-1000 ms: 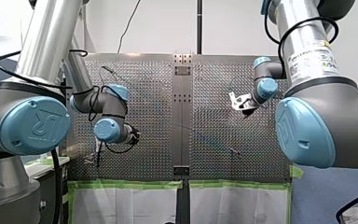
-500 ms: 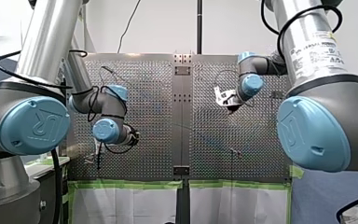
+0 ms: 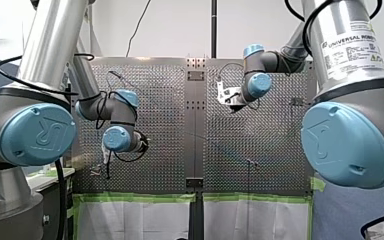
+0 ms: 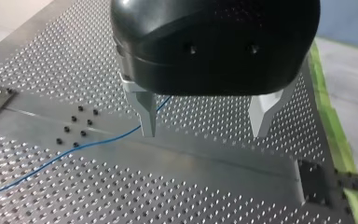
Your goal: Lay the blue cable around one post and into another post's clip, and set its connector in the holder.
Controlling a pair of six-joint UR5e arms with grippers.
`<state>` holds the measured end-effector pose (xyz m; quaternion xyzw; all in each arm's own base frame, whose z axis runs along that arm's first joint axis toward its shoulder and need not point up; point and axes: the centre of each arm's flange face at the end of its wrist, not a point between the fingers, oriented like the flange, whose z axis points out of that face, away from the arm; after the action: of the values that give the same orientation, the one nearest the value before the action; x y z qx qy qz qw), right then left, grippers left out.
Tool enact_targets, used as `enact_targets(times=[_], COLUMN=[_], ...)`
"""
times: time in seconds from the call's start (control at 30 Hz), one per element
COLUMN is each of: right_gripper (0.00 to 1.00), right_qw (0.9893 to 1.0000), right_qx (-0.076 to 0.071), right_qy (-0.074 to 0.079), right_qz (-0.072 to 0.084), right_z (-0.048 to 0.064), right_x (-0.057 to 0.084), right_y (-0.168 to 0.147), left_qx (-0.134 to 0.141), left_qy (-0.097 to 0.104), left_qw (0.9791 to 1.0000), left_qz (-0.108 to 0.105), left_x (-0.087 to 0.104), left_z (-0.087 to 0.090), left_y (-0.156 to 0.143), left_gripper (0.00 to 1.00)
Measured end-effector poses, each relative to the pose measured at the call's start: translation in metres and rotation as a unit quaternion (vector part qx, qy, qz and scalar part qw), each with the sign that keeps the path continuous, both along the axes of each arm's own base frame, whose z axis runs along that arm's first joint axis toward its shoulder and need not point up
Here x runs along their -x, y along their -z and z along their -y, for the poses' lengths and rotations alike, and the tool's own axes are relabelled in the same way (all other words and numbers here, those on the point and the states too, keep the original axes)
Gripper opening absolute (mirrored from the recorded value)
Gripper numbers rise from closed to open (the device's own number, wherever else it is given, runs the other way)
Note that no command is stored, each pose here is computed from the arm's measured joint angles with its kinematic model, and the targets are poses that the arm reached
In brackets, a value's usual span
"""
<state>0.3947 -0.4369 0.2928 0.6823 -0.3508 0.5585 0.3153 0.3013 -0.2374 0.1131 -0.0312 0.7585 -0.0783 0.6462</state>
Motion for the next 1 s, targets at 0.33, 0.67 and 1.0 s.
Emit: enact_targets(times=[0.33,0.67,1.0], right_gripper=[1.0,1.0,1.0], right_qw=[0.9994,0.999,0.9992], right_qx=[-0.014,-0.044,-0.041], right_qy=[0.004,0.007,-0.005], right_qz=[0.033,0.008,0.0], right_z=[-0.032,-0.044,-0.059], right_x=[-0.009,-0.003,0.0], right_y=[0.023,0.095,0.125], left_qx=[-0.013,-0.017,-0.015], left_qy=[-0.045,-0.056,-0.052], left_qw=[0.9988,0.9981,0.9983], left_qz=[0.014,0.017,0.021], left_x=[-0.006,-0.009,-0.011], left_z=[-0.011,-0.015,-0.014], left_y=[-0.004,-0.005,-0.006], left_gripper=[1.0,1.0,1.0])
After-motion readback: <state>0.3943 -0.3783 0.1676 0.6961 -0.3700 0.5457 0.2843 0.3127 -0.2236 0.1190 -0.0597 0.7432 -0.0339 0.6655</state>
